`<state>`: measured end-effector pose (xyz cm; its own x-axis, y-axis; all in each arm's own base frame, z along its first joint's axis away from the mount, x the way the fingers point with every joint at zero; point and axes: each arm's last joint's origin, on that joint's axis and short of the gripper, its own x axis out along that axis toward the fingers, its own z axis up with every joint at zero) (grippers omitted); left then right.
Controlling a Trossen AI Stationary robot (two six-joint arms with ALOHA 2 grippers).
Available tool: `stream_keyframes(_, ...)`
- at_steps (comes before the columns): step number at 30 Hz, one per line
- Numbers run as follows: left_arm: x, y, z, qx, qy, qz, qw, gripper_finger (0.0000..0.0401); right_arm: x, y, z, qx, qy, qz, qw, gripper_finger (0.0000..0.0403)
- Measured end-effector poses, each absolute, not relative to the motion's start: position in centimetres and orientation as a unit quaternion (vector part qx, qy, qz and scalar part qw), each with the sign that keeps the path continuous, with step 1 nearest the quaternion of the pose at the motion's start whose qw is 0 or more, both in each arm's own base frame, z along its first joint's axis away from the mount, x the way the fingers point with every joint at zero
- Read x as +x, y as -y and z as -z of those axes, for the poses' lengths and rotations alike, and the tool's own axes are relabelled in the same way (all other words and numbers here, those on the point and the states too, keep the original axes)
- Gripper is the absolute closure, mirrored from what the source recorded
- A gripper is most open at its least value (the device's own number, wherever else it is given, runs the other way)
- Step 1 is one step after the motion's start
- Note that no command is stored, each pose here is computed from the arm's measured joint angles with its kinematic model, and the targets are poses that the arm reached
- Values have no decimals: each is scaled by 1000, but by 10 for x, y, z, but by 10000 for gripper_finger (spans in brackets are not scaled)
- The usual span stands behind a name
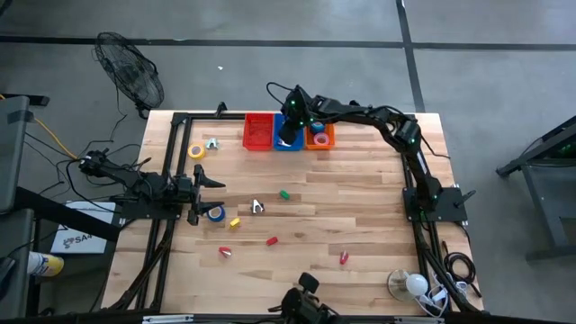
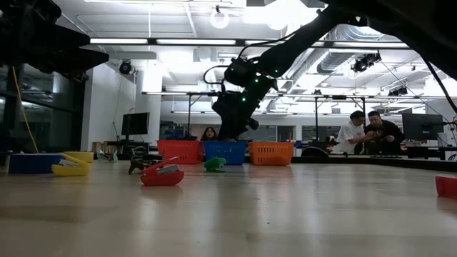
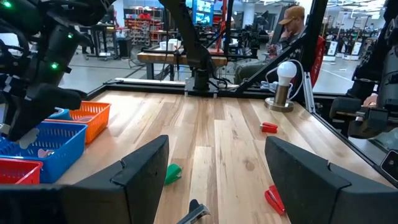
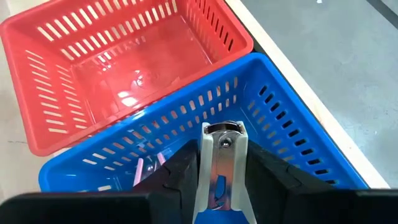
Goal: Pick and place Stapler, Stapler remover, tape
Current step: Put the gray staple remover into the blue bin, then put the green stapler into the red bin
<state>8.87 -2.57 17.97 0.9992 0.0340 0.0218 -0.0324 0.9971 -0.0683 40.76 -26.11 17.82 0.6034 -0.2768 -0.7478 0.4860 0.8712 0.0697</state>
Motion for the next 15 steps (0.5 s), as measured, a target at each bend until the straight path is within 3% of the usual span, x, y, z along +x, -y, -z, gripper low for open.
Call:
stream_keyframes(5,89,26,-180,-34,11,-16,999,139,407,261,-178,137,-394,215,883,285)
stream_keyframes(15,89,26,-180,-34,11,-17,999,139,407,260,-178,140,-394,212,883,213)
